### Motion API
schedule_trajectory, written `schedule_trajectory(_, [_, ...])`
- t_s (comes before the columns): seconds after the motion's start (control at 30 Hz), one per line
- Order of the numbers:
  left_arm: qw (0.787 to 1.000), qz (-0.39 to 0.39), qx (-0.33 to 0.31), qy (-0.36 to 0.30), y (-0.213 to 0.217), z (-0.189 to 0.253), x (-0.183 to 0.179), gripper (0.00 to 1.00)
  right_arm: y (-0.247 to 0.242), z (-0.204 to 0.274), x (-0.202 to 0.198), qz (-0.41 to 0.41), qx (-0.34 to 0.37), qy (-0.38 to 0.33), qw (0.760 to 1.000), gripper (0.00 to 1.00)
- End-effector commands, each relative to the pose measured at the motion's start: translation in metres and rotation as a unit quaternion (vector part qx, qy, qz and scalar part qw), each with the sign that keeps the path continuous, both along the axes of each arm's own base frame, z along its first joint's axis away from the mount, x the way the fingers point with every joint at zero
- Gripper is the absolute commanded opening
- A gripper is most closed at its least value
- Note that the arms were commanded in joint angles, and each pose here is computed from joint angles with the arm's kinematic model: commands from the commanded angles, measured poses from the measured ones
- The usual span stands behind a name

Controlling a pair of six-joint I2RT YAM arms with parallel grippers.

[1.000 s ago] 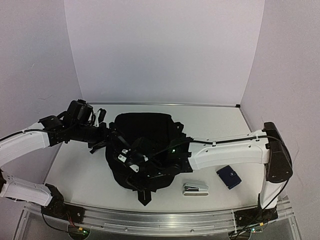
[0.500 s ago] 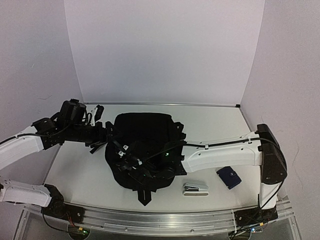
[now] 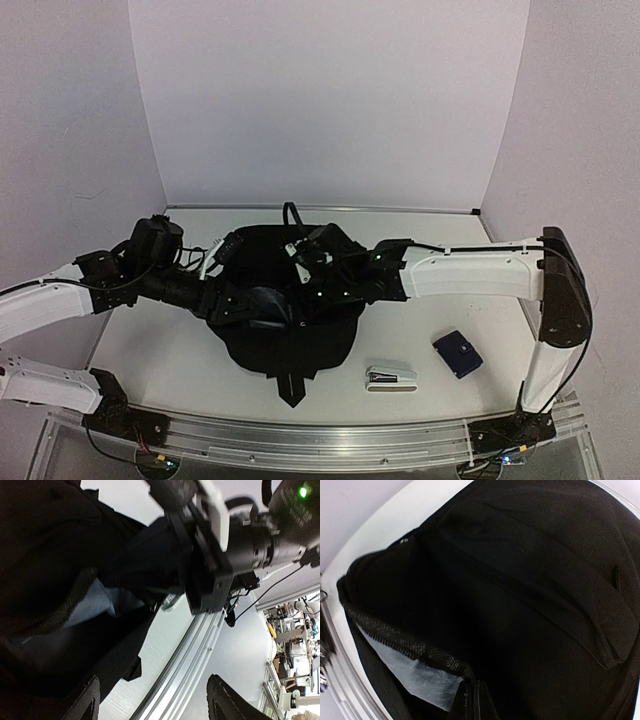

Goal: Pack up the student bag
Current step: Adjust the student bag at the center of the board.

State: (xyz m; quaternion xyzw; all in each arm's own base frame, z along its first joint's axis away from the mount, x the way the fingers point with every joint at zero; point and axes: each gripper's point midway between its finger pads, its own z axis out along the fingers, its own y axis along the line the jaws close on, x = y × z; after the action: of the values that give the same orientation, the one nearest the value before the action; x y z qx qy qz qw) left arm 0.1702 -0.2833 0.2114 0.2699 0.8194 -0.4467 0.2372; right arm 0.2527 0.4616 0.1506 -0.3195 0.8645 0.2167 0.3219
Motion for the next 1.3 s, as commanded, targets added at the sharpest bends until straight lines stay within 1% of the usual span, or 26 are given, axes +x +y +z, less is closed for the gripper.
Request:
schedule_trajectory(0.0, [0.999, -0.042, 0.022, 0.020, -0.003, -0.024, -0.014, 0.74, 0.014, 0.044, 0.002, 0.007, 0.092, 0.008, 0.996, 0.00])
schedule_trajectory(0.23, [0.996, -0.045, 0.068, 0.041, -0.006, -0.050, -0.006, 0.80, 0.017, 0.050, -0.002, 0.024, 0.106, 0.012, 0.994, 0.00])
schedule_trajectory(0.37, [0.992, -0.045, 0.106, 0.046, -0.004, -0.063, 0.000, 0.81, 0.016, 0.056, -0.004, 0.029, 0.113, 0.009, 0.993, 0.00])
schedule_trajectory(0.47, [0.988, -0.050, 0.130, 0.062, -0.002, -0.070, 0.000, 0.82, 0.015, 0.059, -0.004, 0.027, 0.114, 0.006, 0.993, 0.00])
schedule_trajectory(0.57, [0.985, -0.051, 0.151, 0.072, 0.001, -0.071, -0.001, 0.81, 0.014, 0.058, -0.004, 0.026, 0.113, 0.005, 0.993, 0.00])
schedule_trajectory(0.7, [0.987, -0.034, 0.158, 0.018, 0.009, -0.051, 0.009, 0.83, 0.017, 0.058, -0.005, 0.032, 0.115, 0.008, 0.993, 0.00])
schedule_trajectory(0.77, [0.984, -0.028, 0.176, -0.002, 0.014, -0.048, 0.014, 0.83, 0.018, 0.057, -0.007, 0.036, 0.118, 0.011, 0.992, 0.00])
schedule_trajectory(0.83, [0.980, -0.032, 0.194, -0.003, 0.017, -0.054, 0.015, 0.84, 0.019, 0.058, -0.008, 0.040, 0.120, 0.013, 0.992, 0.00])
schedule_trajectory(1.0, [0.973, -0.062, 0.222, 0.020, 0.014, -0.074, 0.014, 0.84, 0.021, 0.061, -0.011, 0.048, 0.127, 0.015, 0.991, 0.00])
schedule_trajectory(1.13, [0.971, -0.096, 0.215, 0.047, 0.006, -0.076, 0.006, 0.84, 0.019, 0.063, -0.010, 0.046, 0.129, 0.011, 0.990, 0.00])
schedule_trajectory(1.27, [0.973, -0.123, 0.183, 0.075, -0.003, -0.064, -0.007, 0.84, 0.018, 0.064, -0.008, 0.039, 0.129, 0.007, 0.991, 0.00])
